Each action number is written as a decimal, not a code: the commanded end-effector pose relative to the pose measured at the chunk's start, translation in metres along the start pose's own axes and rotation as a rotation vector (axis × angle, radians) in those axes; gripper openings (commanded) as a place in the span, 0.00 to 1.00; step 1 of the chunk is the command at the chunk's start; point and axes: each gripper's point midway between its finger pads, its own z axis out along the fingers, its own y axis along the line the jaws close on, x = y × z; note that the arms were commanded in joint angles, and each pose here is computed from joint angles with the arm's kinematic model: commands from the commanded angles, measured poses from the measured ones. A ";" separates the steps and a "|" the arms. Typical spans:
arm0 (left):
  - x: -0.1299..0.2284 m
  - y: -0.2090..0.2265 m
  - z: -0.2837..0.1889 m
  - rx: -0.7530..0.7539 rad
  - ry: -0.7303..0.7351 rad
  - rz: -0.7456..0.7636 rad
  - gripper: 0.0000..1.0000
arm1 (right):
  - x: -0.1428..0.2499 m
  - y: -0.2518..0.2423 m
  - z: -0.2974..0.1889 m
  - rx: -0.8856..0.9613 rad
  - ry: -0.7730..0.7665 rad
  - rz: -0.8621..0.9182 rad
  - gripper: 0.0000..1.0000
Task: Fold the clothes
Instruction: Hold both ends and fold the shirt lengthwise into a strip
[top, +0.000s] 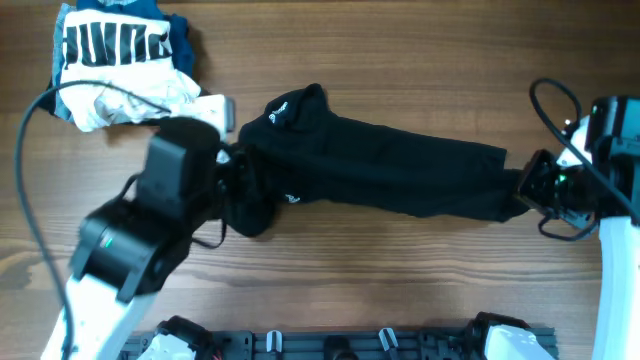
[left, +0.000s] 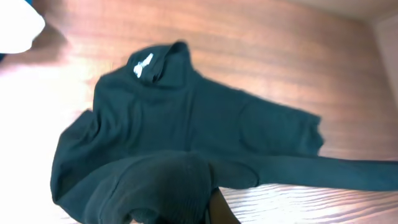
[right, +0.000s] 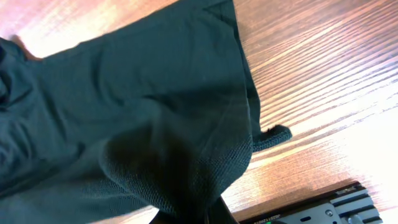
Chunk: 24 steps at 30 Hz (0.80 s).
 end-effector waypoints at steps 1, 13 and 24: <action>0.013 0.005 0.041 -0.057 0.117 0.022 0.04 | -0.001 -0.007 0.025 0.047 0.088 -0.012 0.04; 0.084 0.045 0.134 -0.271 0.506 0.018 0.04 | 0.026 -0.028 0.147 0.125 0.340 0.000 0.04; 0.115 0.059 0.164 -0.326 0.642 0.009 0.04 | 0.044 -0.041 0.202 0.169 0.460 0.031 0.04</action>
